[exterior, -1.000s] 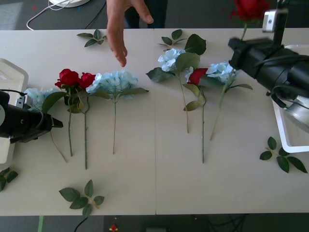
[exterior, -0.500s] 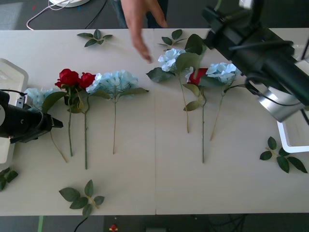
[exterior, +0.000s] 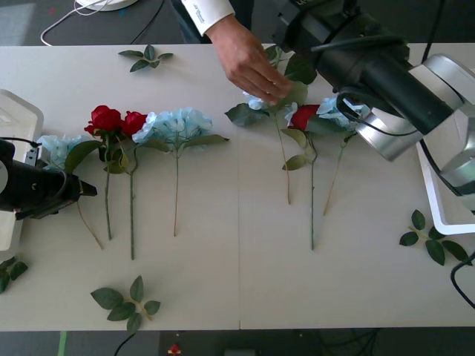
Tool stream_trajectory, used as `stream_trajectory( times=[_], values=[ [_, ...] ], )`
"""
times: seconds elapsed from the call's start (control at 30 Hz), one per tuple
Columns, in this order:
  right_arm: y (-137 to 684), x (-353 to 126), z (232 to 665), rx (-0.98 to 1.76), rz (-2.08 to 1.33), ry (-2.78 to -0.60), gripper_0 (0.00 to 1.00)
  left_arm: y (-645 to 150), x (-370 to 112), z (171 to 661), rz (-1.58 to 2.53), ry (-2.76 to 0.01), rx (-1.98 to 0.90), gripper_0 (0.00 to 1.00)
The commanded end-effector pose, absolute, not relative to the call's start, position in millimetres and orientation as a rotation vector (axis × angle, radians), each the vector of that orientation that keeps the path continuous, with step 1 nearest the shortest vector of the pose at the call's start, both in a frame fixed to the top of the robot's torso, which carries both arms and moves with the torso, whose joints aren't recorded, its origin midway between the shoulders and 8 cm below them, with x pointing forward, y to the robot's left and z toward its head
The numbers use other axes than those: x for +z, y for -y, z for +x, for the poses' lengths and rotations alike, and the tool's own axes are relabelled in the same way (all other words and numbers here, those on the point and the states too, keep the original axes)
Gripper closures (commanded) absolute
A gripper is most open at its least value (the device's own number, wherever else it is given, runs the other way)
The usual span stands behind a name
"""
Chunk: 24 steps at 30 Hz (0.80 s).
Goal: Place the red flowers into the right box and the blue flowers into the left box. If a person shows an open palm, hand one flower to the person first, then continue sorting.
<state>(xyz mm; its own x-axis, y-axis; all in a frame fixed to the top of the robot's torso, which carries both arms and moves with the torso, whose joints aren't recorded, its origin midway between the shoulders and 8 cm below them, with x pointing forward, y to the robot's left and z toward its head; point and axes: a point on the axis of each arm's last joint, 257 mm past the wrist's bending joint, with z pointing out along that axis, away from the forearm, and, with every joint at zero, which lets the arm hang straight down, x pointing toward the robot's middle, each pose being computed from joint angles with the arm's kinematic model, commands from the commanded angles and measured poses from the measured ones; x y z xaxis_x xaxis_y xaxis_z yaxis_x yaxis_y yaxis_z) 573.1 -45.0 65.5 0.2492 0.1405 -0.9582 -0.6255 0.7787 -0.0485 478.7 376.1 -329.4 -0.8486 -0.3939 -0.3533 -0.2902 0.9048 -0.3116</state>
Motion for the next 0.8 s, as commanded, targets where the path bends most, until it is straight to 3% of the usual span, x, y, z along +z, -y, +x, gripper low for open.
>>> stream_trajectory(
  times=[0.03,0.13,0.17,0.2,0.23,0.3,0.8],
  values=[
    [21.2,94.0,563.7,0.561,-0.513,-1.143,1.00,-376.5,-324.4,484.9,-0.552,-2.632,-0.351,0.00],
    [20.6,93.4,563.5,0.564,-0.512,-1.145,1.00,-376.5,-324.4,484.9,-0.552,-2.632,-0.351,0.00],
    [20.6,93.4,563.5,0.564,-0.512,-1.145,0.95,-376.5,-324.4,484.9,-0.552,-2.632,-0.351,0.00],
    [20.1,92.1,563.4,0.566,-0.513,-1.148,0.63,-376.5,-324.4,484.9,-0.552,-2.632,-0.351,0.00],
    [19.6,92.1,563.2,0.572,-0.510,-1.149,0.39,-376.5,-324.4,484.9,-0.552,-2.632,-0.351,0.00],
    [20.1,92.0,563.4,0.572,-0.510,-1.150,0.00,-376.5,-324.4,484.9,-0.552,-2.632,-0.351,0.00],
    [31.3,77.7,567.2,0.555,-0.509,-1.188,0.00,-376.5,-324.4,484.9,-0.552,-2.632,-0.351,0.00]
  ],
)
